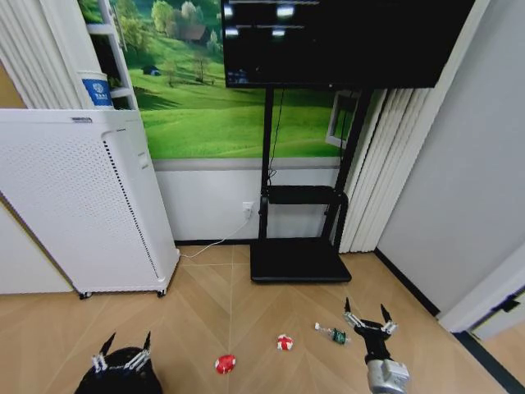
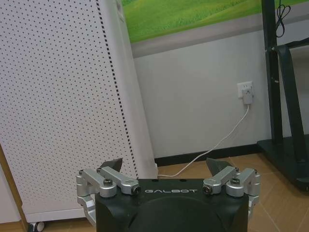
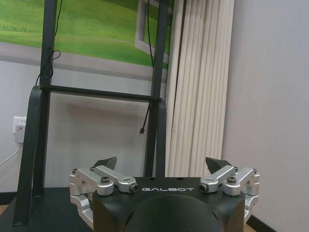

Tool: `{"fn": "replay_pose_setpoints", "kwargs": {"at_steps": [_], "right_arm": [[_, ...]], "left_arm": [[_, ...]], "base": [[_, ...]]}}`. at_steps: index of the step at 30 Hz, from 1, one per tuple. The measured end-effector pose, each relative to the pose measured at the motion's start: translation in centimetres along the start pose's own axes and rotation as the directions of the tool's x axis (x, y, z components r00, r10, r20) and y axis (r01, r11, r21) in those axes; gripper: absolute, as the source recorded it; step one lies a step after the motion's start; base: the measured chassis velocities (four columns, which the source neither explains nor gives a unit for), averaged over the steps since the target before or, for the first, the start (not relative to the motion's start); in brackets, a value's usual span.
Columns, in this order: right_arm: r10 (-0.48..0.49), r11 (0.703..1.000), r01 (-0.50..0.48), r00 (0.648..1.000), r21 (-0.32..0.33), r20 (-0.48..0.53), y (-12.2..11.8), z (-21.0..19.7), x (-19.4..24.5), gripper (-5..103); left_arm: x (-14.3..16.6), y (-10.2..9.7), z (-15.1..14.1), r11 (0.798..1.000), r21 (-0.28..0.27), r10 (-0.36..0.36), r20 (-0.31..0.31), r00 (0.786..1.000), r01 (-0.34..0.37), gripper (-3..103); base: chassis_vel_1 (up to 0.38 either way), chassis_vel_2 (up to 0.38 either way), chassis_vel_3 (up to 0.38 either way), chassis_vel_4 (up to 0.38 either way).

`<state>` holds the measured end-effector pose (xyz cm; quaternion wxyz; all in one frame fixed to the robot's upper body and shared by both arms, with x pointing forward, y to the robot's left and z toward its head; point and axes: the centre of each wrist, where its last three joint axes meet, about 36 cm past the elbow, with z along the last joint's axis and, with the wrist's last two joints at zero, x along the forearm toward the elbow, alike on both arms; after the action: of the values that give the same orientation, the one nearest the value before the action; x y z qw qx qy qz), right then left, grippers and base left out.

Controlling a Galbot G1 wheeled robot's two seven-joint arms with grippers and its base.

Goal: Pick up the trash bin and place the garbage on the floor into it.

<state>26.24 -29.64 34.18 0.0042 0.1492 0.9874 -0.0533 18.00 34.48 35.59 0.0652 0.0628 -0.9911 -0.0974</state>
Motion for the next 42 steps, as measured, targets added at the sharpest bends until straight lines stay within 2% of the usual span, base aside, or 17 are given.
{"fn": "replay_pose_setpoints", "kwargs": {"at_steps": [8,9,10,11,13,14,16,18,21,22,24,25,26,27,29,38,42], "right_arm": [[-0.001,1.000,0.001,1.000,0.002,0.003,-0.1,-0.1,-0.1,100],[-0.001,1.000,0.001,1.000,0.002,0.003,-0.1,-0.1,-0.1,100],[0.001,1.000,-0.001,1.000,0.003,0.004,-0.2,-0.1,-0.2,100],[0.001,1.000,-0.001,1.000,0.003,0.004,-0.2,-0.1,-0.2,100],[0.006,1.000,-0.006,1.000,0.004,0.005,-0.4,0.2,-0.4,100],[0.006,1.000,-0.006,1.000,0.004,0.005,-0.4,0.2,-0.4,100],[0.011,1.000,-0.011,1.000,0.000,0.008,-0.4,0.4,-0.8,100],[0.011,1.000,-0.011,1.000,0.000,0.008,-0.4,0.4,-0.8,100],[0.013,1.000,-0.013,1.000,-0.003,0.010,-0.4,0.5,-1.2,100],[0.013,1.000,-0.013,1.000,-0.003,0.010,-0.4,0.5,-1.2,100],[0.012,1.000,-0.012,1.000,-0.010,0.017,-0.3,0.4,-1.7,100],[0.012,1.000,-0.012,1.000,-0.010,0.017,-0.3,0.4,-1.7,100],[0.012,1.000,-0.012,1.000,-0.012,0.018,-0.4,0.5,-2.0,100],[0.012,1.000,-0.012,1.000,-0.012,0.018,-0.4,0.5,-2.0,100],[0.013,1.000,-0.013,1.000,-0.013,0.015,-0.5,0.7,-2.3,100],[0.016,1.000,-0.016,1.000,-0.018,0.014,-0.6,1.0,-2.4,100],[0.019,1.000,-0.019,1.000,-0.019,0.013,-0.6,1.1,-2.3,100]], "left_arm": [[0.1,0.2,-0.6,0.997,-0.049,-0.065,-0.010,0.998,0.065,97],[0.5,0.3,-0.8,0.995,-0.047,-0.096,-0.045,0.994,0.093,97],[1.5,0.5,-1.5,0.988,-0.015,-0.151,-0.141,0.978,0.151,97],[1.5,0.5,-1.5,0.988,-0.015,-0.151,-0.141,0.978,0.151,97],[3.1,1.1,-3.0,0.968,0.076,-0.208,-0.296,0.932,0.240,93],[3.1,1.1,-3.0,0.968,0.076,-0.208,-0.296,0.932,0.240,93],[4.9,2.4,-4.7,0.919,0.199,-0.232,-0.422,0.876,0.339,92],[4.9,2.4,-4.7,0.919,0.199,-0.232,-0.422,0.876,0.339,92],[5.8,3.2,-5.2,0.865,0.290,-0.230,-0.497,0.837,0.410,92],[5.8,3.2,-5.2,0.865,0.290,-0.230,-0.497,0.837,0.410,92],[6.9,3.9,-5.0,0.752,0.382,-0.228,-0.614,0.756,0.537,92],[6.9,3.9,-5.0,0.752,0.382,-0.228,-0.614,0.756,0.537,92],[7.4,4.5,-4.8,0.684,0.406,-0.233,-0.666,0.709,0.606,92],[7.4,4.5,-4.8,0.684,0.406,-0.233,-0.666,0.709,0.606,92],[7.7,5.4,-4.8,0.637,0.417,-0.241,-0.691,0.682,0.648,92],[6.1,7.3,-3.0,0.579,0.426,-0.255,-0.715,0.651,0.695,92],[5.8,7.4,-2.4,0.573,0.424,-0.254,-0.721,0.644,0.701,92]], "base": [[0.000,0.000,0.000,0.000],[0.000,0.000,0.000,0.000],[0.000,0.000,0.000,0.000],[0.000,0.000,0.000,0.000],[0.000,0.000,0.000,0.000],[0.000,0.000,0.000,0.000],[0.000,0.000,0.000,0.000],[0.000,0.000,0.000,0.000],[0.000,0.000,0.000,0.000],[0.000,0.000,0.000,0.000],[0.000,0.000,0.000,0.000],[0.000,0.000,0.000,0.000],[0.000,0.000,0.000,0.000],[0.000,0.000,0.000,0.000],[0.000,0.000,0.000,0.000],[0.000,0.000,0.000,0.000],[0.000,0.000,0.000,0.000]]}}
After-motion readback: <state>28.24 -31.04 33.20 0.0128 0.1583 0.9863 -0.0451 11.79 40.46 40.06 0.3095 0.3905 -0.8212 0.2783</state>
